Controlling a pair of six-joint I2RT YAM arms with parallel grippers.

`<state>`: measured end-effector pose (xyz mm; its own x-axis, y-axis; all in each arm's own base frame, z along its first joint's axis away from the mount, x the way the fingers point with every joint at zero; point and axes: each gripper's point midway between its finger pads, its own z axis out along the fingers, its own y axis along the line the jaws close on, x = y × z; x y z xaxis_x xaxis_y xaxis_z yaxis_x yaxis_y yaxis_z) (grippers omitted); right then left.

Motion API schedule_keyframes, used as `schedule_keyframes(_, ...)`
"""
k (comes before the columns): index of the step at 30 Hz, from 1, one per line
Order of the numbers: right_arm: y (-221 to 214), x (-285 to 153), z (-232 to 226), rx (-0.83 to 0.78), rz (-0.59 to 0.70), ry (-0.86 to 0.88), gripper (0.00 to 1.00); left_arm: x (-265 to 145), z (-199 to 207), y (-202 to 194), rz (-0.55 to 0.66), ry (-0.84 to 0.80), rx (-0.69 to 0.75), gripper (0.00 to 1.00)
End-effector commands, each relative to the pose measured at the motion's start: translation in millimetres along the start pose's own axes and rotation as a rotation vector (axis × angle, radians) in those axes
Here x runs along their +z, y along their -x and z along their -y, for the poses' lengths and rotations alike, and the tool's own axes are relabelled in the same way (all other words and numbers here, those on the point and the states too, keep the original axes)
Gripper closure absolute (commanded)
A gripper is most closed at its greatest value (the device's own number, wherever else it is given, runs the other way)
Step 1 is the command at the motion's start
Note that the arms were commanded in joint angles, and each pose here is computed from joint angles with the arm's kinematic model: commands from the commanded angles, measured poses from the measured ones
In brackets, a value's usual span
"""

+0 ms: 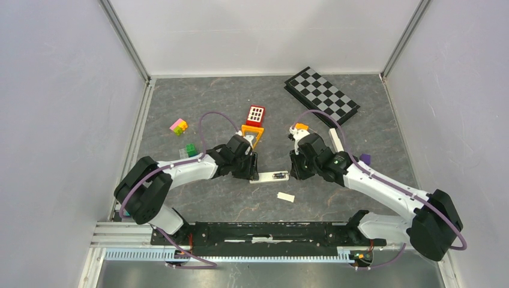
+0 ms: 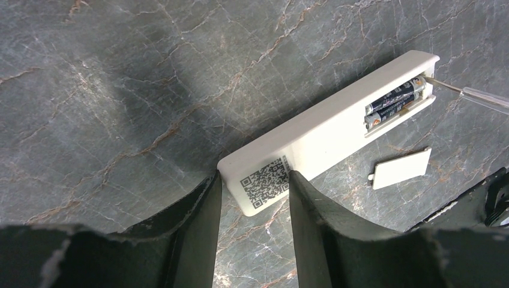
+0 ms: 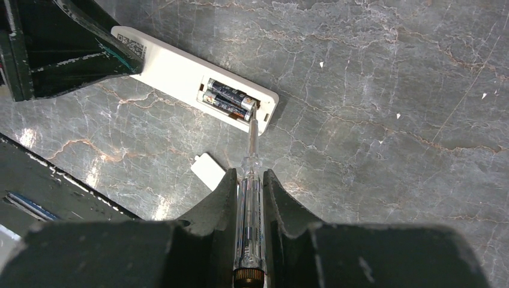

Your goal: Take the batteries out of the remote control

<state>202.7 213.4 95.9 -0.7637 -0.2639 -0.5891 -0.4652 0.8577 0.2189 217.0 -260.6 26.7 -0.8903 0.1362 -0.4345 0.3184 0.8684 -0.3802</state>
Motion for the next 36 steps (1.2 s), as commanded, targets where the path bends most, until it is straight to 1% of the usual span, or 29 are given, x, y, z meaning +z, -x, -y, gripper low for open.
schedule_keyframes(1, 29.6, -16.0, -64.7, -0.002, 0.103, 0.317, 1.0, 8.2, 2.3, 1.8, 0.001, 0.013, 0.008, 0.5)
schedule_keyframes(9, 28.7, -13.1, -55.4, 0.017, 0.114, 0.281, 1.0, 9.5, 2.1, 1.9, -0.006, 0.016, 0.017, 0.49)
schedule_keyframes(20, 48.2, -13.8, -47.3, 0.075, 0.164, 0.285, 1.0, 9.0, 2.9, 2.9, -0.01, 0.016, 0.022, 0.49)
schedule_keyframes(24, 49.4, -9.9, -37.6, 0.101, 0.173, 0.257, 1.0, 8.1, 3.2, 3.3, -0.009, 0.017, 0.022, 0.49)
schedule_keyframes(29, 48.9, -4.3, -19.3, 0.13, 0.187, 0.18, 1.0, 8.2, 3.9, 3.5, -0.012, 0.014, 0.022, 0.48)
schedule_keyframes(31, 47.5, -5.0, -17.7, 0.125, 0.19, 0.174, 1.0, 8.0, 3.9, 3.4, -0.013, 0.015, 0.023, 0.48)
schedule_keyframes(36, 35.3, -10.7, -24.3, 0.06, 0.174, 0.232, 1.0, 6.6, 5.4, 3.8, -0.013, 0.007, 0.028, 0.47)
